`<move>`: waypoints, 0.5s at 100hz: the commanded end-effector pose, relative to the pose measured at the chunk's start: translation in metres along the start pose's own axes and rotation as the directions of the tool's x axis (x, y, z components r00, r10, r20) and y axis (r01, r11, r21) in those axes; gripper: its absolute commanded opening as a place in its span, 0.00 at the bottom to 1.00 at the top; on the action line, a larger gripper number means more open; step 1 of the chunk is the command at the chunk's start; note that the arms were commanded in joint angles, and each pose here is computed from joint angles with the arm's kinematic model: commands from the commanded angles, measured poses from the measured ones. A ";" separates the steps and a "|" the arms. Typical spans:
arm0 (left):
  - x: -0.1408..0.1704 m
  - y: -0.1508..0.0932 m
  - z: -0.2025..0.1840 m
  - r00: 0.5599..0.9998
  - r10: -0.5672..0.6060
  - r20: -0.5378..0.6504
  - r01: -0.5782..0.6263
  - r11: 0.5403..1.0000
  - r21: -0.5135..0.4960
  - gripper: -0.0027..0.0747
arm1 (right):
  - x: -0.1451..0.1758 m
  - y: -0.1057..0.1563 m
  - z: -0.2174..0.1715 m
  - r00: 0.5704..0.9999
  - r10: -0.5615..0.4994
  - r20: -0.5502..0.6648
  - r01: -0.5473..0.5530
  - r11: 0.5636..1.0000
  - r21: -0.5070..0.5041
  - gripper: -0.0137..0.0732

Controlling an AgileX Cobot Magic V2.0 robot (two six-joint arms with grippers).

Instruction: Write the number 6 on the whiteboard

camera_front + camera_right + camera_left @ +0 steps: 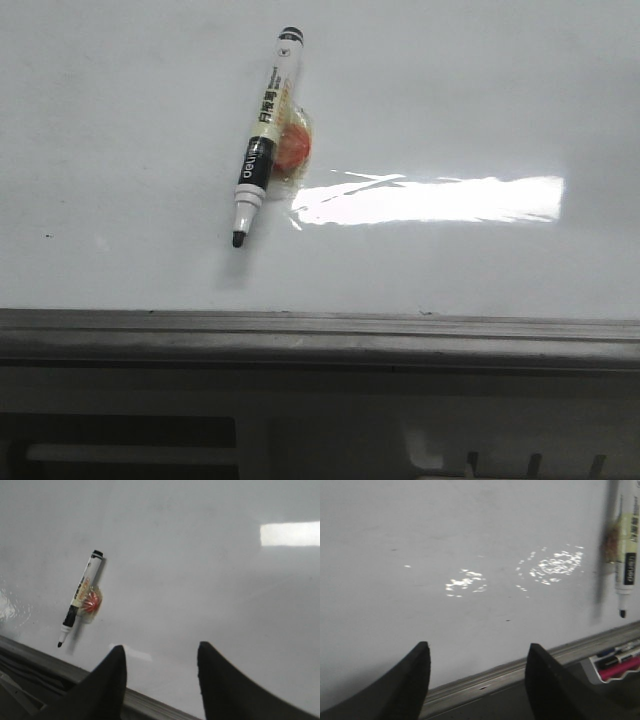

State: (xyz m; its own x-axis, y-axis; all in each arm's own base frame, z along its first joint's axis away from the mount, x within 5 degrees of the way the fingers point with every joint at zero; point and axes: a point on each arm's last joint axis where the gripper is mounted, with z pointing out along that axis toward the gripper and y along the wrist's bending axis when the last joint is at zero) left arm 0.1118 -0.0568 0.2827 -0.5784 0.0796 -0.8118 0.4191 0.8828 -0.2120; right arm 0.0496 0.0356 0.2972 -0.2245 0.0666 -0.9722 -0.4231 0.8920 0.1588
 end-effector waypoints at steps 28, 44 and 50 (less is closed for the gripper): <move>-0.034 -0.050 0.036 0.988 -0.079 0.131 0.043 0.966 0.255 0.54 | -0.015 -0.001 0.002 0.999 -0.010 0.041 0.009 1.000 0.021 0.57; -0.032 -0.070 0.058 0.985 -0.096 0.145 0.052 0.959 0.279 0.54 | -0.015 -0.001 0.002 0.999 -0.010 0.041 0.009 1.000 0.021 0.57; -0.029 -0.076 0.067 0.986 -0.100 0.136 0.058 0.958 0.280 0.54 | -0.015 -0.001 0.002 0.999 -0.010 0.041 0.009 1.000 0.021 0.57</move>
State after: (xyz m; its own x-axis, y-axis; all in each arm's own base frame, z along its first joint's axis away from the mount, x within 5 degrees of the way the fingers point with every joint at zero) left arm 0.1358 -0.1450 0.2735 -0.5710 0.0175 -0.8208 0.5743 0.7230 -0.3841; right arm 0.0517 0.0369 0.2952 -0.2538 0.0484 -0.9661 -0.4299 0.8890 0.1575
